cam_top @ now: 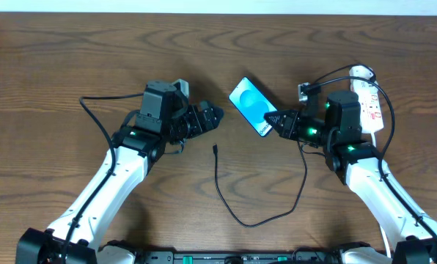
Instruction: Plug charger to phone and switch on socket
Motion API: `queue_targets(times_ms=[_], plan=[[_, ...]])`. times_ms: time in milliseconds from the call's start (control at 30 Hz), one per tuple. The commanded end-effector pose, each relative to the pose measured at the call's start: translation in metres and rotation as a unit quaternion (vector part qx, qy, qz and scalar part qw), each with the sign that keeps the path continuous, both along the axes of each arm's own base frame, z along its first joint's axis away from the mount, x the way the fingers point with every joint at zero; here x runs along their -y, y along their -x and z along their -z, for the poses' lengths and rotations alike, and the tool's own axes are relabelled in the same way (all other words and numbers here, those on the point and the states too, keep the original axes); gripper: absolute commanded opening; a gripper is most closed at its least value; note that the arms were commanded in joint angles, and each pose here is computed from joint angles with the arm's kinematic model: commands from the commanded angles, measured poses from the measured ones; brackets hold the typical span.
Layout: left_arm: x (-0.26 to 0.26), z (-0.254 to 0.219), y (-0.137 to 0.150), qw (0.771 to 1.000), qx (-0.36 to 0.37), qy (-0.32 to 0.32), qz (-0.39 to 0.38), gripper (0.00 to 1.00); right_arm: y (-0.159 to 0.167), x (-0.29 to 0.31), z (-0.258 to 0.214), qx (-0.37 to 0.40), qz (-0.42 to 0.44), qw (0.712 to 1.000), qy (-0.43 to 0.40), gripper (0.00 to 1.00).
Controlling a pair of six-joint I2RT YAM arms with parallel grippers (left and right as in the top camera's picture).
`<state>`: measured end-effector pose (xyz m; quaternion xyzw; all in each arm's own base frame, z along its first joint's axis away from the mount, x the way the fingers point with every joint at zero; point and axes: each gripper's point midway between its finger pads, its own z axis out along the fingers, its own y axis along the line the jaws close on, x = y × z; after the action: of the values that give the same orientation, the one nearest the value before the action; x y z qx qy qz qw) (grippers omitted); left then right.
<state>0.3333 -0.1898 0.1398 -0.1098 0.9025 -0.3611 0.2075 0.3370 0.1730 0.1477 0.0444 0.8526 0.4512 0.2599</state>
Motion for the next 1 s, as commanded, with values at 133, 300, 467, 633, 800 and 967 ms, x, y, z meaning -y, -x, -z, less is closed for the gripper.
queue_targets(times_ms=[133,300,467,633,800,967], plan=[[-0.001,0.006,-0.001,1.000,-0.002,-0.005,0.003,0.95,0.000,-0.002,-0.011,0.032,-0.018,0.999,0.007,0.01],[0.000,0.004,-0.003,1.000,0.004,-0.003,0.003,0.96,0.000,-0.002,-0.011,0.033,-0.018,0.999,0.007,0.01],[0.003,-0.002,-0.008,1.000,0.019,0.006,0.007,0.96,-0.002,0.000,-0.010,0.016,-0.001,1.000,0.000,0.01],[0.018,-0.038,-0.030,0.993,0.100,0.058,0.019,0.96,-0.018,0.012,-0.012,0.002,0.053,0.998,-0.014,0.01],[0.020,-0.026,-0.032,0.994,0.086,0.061,0.019,0.96,-0.040,0.035,-0.012,-0.006,0.085,0.994,-0.062,0.01],[0.042,-0.022,-0.038,0.983,0.115,0.126,0.061,0.96,-0.055,0.030,-0.020,0.003,0.056,0.989,-0.135,0.01]])
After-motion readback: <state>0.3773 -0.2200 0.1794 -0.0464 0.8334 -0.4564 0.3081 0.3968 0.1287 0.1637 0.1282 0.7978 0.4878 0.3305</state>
